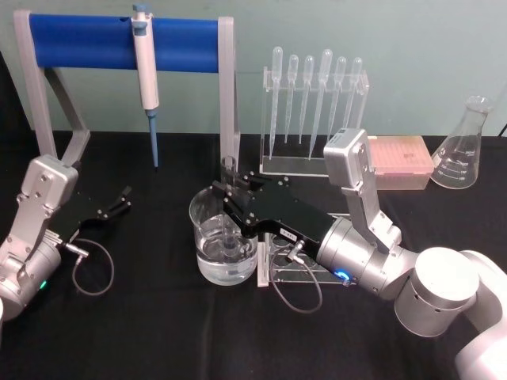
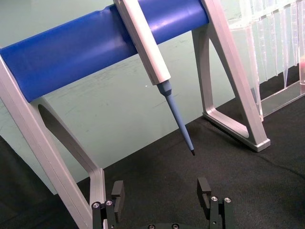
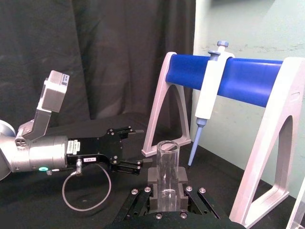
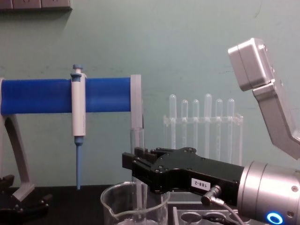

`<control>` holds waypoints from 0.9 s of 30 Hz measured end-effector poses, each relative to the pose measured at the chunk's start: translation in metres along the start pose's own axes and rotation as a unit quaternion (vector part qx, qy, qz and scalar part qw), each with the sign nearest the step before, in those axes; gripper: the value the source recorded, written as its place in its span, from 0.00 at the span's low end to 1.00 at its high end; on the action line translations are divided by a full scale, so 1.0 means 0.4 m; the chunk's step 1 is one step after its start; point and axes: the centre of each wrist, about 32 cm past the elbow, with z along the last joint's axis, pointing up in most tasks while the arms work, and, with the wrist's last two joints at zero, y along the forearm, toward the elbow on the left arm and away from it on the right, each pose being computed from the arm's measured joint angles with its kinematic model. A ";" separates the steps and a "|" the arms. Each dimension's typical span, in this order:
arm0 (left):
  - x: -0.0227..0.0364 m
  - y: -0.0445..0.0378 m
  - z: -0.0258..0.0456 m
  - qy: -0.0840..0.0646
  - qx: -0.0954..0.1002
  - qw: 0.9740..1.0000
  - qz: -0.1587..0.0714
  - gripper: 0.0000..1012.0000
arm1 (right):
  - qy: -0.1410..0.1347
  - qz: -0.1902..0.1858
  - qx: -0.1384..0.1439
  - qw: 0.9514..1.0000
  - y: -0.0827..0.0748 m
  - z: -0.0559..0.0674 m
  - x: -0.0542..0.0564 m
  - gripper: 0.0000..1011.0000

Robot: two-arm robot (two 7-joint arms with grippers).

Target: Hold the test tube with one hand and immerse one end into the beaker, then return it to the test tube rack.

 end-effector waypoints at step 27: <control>0.000 0.000 0.000 0.000 0.000 1.000 0.000 0.99 | 0.000 0.000 0.000 1.000 0.000 0.000 0.000 0.22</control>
